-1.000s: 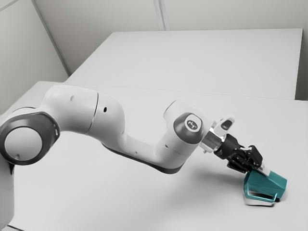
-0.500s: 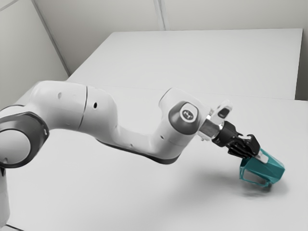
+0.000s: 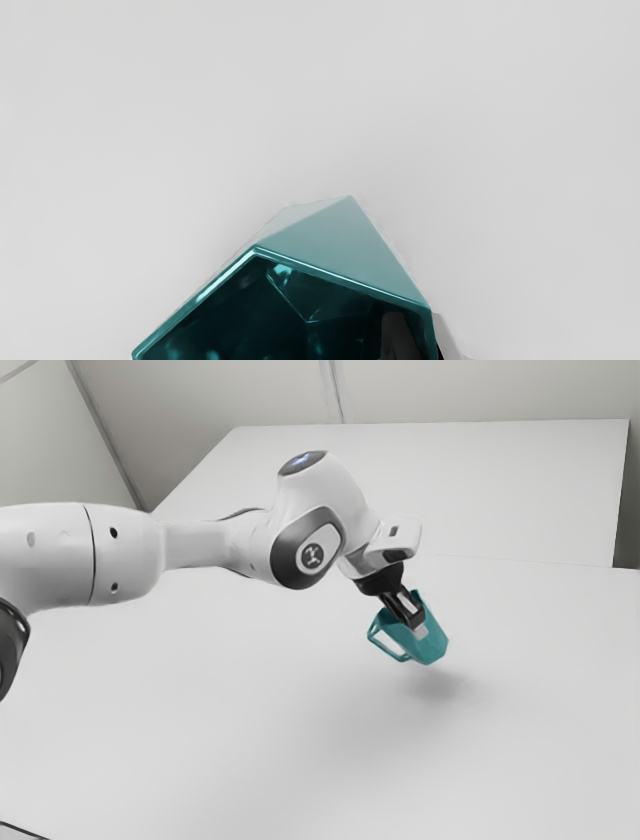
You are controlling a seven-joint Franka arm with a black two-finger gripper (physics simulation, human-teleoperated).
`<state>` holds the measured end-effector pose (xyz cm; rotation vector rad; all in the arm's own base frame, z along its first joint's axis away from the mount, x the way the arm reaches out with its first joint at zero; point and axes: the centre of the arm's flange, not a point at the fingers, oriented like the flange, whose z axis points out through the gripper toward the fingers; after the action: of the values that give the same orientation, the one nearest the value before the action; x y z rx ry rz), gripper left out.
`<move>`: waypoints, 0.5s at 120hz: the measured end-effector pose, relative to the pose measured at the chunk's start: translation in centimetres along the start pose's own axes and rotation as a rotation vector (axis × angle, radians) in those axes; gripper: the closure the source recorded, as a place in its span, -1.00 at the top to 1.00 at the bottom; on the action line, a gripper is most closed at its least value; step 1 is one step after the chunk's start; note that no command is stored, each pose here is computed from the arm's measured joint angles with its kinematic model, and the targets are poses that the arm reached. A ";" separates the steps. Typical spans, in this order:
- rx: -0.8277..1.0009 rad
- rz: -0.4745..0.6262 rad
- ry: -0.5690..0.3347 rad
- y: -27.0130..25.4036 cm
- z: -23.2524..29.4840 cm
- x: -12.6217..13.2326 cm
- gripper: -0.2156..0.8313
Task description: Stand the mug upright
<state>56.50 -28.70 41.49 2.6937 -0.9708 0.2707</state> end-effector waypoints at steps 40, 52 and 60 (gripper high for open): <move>0.176 -0.212 -0.180 -7.7 -3.0 -4.5 -0.91; 0.202 -0.291 -0.186 -9.9 -4.3 -5.7 -0.91; 0.226 -0.346 -0.184 -11.7 -5.5 -6.7 -0.91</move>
<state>58.51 -14.36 42.77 3.0747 -0.5263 0.0659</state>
